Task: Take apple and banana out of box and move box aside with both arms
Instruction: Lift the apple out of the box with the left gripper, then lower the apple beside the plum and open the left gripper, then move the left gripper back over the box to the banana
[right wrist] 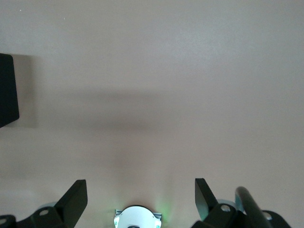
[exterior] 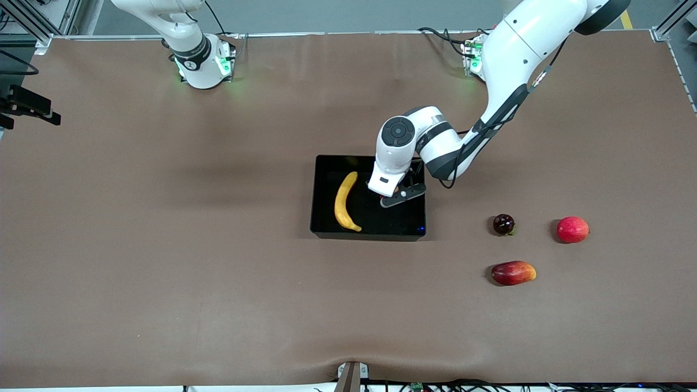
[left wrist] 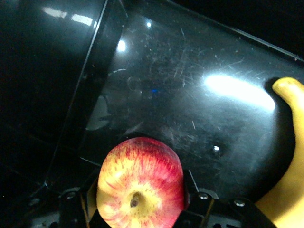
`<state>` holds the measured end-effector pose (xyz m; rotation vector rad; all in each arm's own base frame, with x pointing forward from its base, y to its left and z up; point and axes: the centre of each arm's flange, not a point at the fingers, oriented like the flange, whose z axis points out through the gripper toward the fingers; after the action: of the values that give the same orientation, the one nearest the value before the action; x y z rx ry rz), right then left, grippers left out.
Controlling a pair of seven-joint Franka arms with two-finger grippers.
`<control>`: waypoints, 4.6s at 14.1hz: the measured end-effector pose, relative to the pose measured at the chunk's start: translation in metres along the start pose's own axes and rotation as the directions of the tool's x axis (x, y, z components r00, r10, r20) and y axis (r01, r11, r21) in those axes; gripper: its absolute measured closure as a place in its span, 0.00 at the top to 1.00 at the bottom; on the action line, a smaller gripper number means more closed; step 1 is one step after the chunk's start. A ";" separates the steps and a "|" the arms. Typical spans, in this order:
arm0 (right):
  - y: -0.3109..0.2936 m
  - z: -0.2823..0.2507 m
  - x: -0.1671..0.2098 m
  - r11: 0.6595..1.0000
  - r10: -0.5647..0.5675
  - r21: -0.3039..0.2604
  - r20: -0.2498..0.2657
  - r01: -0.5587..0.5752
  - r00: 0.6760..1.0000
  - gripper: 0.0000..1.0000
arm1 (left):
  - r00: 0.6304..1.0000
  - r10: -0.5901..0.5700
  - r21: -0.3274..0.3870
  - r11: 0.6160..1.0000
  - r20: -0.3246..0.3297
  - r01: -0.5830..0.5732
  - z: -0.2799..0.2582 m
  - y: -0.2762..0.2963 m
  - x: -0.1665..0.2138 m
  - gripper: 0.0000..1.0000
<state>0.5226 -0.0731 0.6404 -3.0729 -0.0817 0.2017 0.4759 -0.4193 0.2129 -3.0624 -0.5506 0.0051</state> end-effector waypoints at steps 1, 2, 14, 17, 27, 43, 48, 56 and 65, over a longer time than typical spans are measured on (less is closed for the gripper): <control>0.000 0.000 0.000 1.000 0.000 0.000 0.000 0.000 1.000 1.00 | 1.000 0.002 0.030 1.000 -0.011 -0.002 -0.007 -0.001 0.007 0.70; 0.000 0.000 0.000 1.000 0.000 0.000 0.000 0.000 1.000 1.00 | 1.000 0.010 0.067 0.998 -0.025 -0.009 -0.019 -0.001 0.017 0.70; 0.000 0.000 0.000 1.000 0.000 0.000 0.001 0.000 1.000 1.00 | 0.983 0.182 0.098 0.979 -0.019 -0.179 -0.228 -0.129 0.181 0.70; 0.000 0.000 0.000 1.000 0.000 0.000 0.001 0.000 1.000 1.00 | 0.979 0.202 0.120 0.972 0.028 -0.204 -0.220 -0.185 0.220 0.70; 0.000 0.003 0.000 1.000 0.000 0.001 0.006 0.000 1.000 1.00 | 0.978 0.206 0.078 0.975 0.016 -0.207 -0.072 -0.313 0.274 0.70; 0.001 0.007 0.001 1.000 0.001 0.003 0.016 -0.001 1.000 1.00 | 0.965 0.259 0.028 0.966 -0.029 -0.258 0.010 -0.336 0.291 0.94; 0.001 0.007 0.001 1.000 0.001 0.003 0.016 -0.001 1.000 1.00 | 0.956 0.276 0.029 0.961 -0.103 -0.274 -0.036 -0.316 0.300 1.00; 0.000 0.007 0.001 1.000 0.001 0.003 0.017 -0.001 1.000 1.00 | 0.970 0.237 0.021 0.971 -0.052 -0.236 -0.162 -0.201 0.245 1.00; 0.000 0.008 0.001 1.000 0.001 0.004 0.018 -0.001 1.000 1.00 | 0.990 0.129 -0.028 0.991 -0.065 -0.131 -0.187 -0.039 0.097 1.00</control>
<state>0.5223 -0.0731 0.6321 -3.0676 -0.0811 0.2297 0.5553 -0.3544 0.4009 -3.1113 -0.3505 -0.0982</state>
